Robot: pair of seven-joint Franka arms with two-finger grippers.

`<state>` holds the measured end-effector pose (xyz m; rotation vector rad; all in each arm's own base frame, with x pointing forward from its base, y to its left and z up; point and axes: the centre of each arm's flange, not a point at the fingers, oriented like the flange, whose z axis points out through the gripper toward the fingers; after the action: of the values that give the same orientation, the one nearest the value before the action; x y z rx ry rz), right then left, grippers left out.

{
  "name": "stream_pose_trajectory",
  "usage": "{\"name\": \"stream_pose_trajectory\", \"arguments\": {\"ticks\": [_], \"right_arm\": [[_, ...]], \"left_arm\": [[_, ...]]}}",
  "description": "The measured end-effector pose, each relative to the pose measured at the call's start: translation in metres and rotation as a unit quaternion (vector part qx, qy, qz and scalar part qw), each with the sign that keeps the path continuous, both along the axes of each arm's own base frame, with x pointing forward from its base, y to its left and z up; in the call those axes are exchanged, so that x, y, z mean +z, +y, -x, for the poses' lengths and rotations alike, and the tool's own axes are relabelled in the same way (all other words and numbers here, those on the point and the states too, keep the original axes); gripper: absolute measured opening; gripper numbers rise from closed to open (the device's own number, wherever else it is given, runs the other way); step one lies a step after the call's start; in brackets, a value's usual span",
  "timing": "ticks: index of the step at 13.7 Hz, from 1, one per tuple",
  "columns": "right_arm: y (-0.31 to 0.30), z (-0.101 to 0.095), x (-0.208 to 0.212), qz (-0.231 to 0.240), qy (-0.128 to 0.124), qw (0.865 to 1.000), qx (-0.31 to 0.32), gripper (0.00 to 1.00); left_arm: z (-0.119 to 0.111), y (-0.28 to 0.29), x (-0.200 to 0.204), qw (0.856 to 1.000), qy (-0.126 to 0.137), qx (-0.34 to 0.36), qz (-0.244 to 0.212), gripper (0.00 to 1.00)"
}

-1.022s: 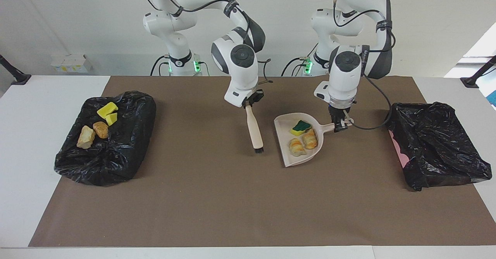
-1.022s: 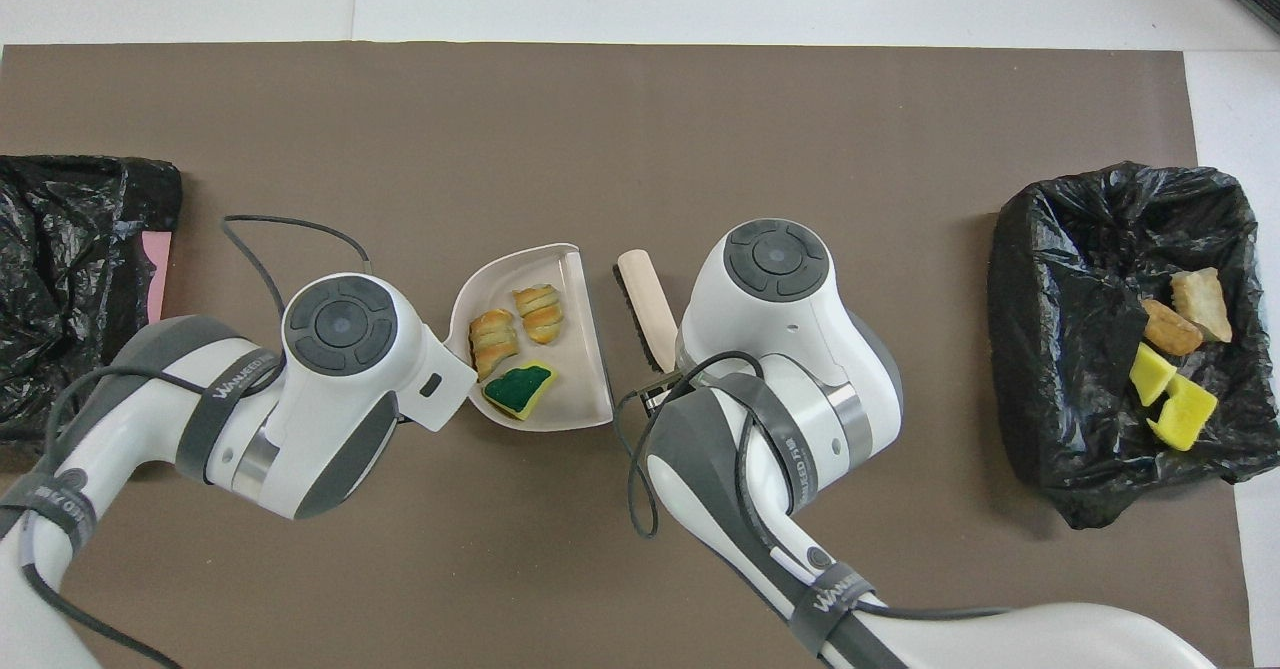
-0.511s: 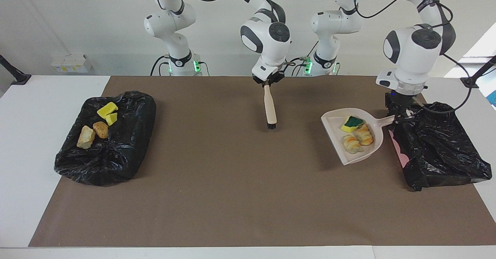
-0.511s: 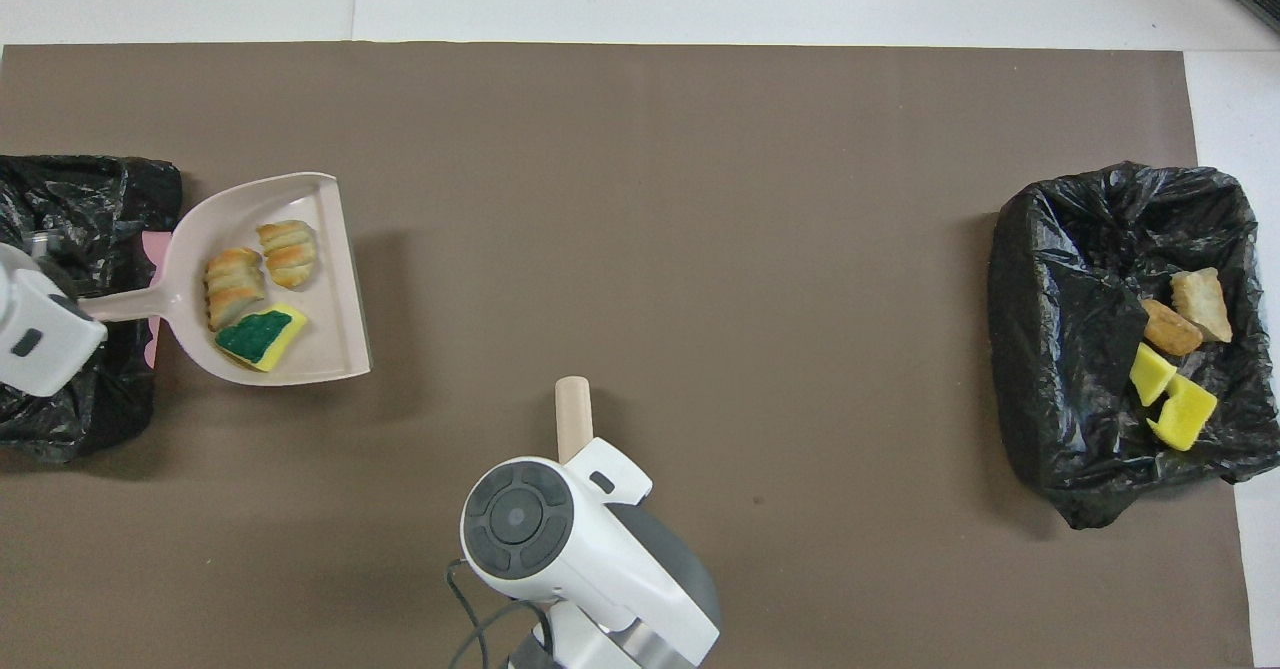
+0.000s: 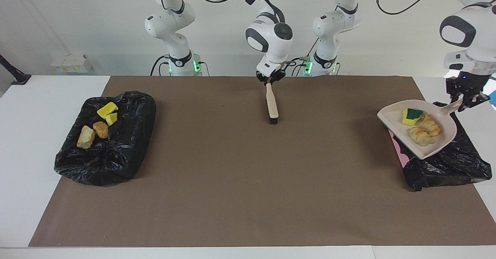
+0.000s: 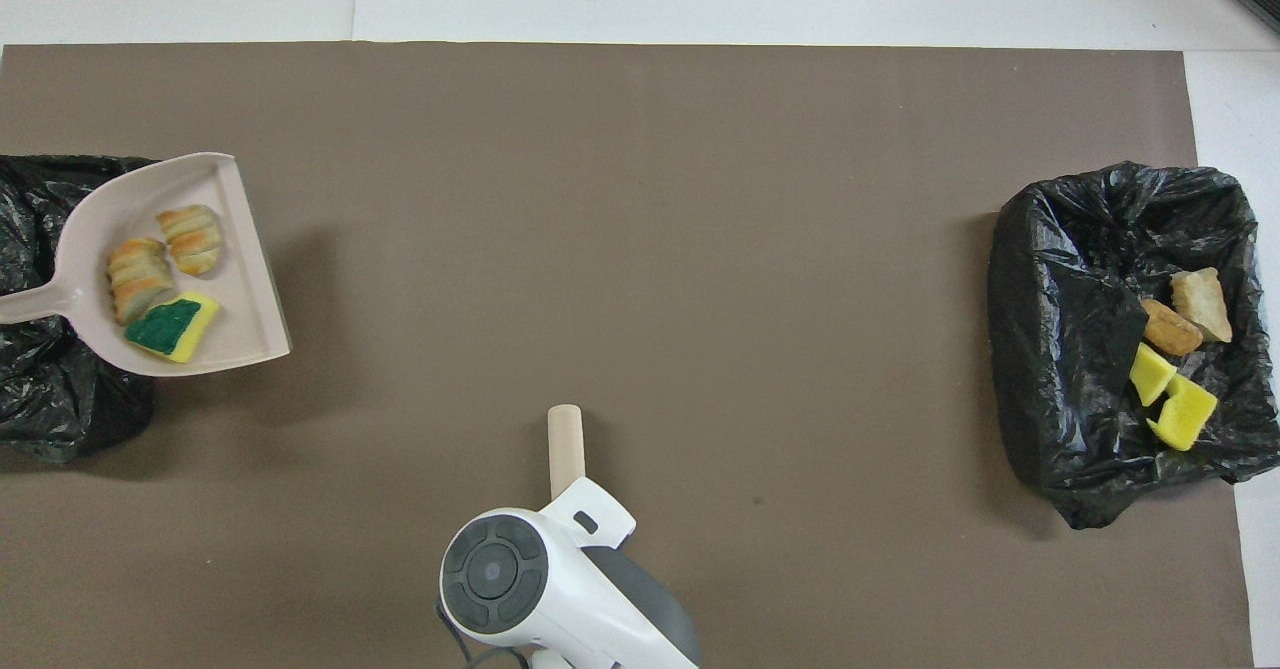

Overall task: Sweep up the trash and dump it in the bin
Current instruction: 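Carry the dustpan to the bag and tip it with the left gripper, then set the brush on the mat and withdraw the right gripper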

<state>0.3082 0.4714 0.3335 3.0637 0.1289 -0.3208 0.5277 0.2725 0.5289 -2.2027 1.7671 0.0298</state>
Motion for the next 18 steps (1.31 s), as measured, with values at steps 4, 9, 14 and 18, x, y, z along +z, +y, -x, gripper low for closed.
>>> {"name": "stream_pose_trajectory", "arguments": {"ticks": [4,9,14,18], "right_arm": [[-0.005,-0.022,0.026,-0.007,-0.008,1.0,-0.016,0.78],[-0.067,-0.112,0.089,-0.007,-0.004,0.999,-0.039,1.0],[-0.166,-0.194,0.139,-0.013,-0.007,0.999,0.028,1.0],[-0.237,-0.232,0.158,0.004,-0.024,0.995,0.093,1.0]], "left_arm": [[-0.007,0.054,0.025,1.0,0.006,0.01,-0.027,0.32],[-0.025,0.06,0.025,0.989,0.055,-0.03,-0.131,0.32],[-0.035,0.052,0.033,0.966,0.085,-0.059,-0.239,0.32],[-0.046,0.038,0.039,0.94,0.105,-0.087,-0.312,0.32]]}}
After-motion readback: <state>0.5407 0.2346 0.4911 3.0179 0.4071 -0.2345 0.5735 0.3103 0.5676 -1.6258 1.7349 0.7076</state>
